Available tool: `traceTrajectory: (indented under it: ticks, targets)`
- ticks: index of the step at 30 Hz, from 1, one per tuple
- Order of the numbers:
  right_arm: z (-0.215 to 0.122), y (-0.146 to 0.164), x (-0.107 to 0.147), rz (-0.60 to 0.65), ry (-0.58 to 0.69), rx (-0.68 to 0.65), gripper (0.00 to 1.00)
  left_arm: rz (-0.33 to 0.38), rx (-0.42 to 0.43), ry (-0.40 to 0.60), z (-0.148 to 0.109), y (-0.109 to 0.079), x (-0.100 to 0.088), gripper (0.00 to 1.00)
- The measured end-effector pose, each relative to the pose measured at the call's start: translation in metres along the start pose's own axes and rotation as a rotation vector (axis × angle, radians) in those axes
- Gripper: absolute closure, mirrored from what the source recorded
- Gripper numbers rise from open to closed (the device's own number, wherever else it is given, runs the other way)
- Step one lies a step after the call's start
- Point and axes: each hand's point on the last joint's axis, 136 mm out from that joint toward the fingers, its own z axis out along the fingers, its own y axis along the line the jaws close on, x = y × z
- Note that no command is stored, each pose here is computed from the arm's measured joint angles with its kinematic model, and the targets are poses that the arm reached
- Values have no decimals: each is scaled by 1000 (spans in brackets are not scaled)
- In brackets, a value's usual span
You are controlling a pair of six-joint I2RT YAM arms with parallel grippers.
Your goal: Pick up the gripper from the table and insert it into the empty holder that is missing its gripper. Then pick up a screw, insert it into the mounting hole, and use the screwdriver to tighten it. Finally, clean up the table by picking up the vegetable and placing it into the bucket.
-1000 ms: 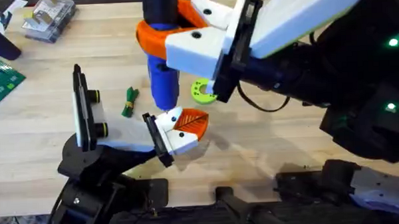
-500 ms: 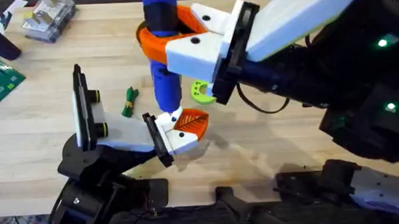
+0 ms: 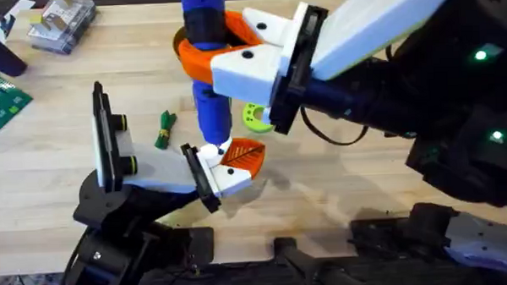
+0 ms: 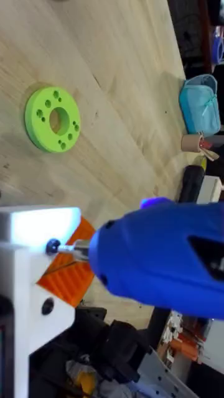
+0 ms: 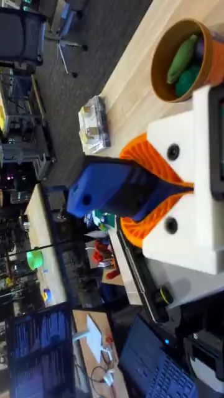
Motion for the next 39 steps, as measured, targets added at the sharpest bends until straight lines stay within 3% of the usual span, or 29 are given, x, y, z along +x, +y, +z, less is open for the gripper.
traceTrajectory:
  ticks: [31, 36, 39]
  targets:
    - [0, -2, 10, 4, 42, 7, 974, -9, -1, 1, 0, 0, 0, 985]
    - [1, 4, 3, -6, -7, -22, 974, -5, -5, -2, 0, 1, -1, 985]
    - [-1, 6, -18, -20, -107, -32, 974, -8, -10, 1, 0, 2, 0, 985]
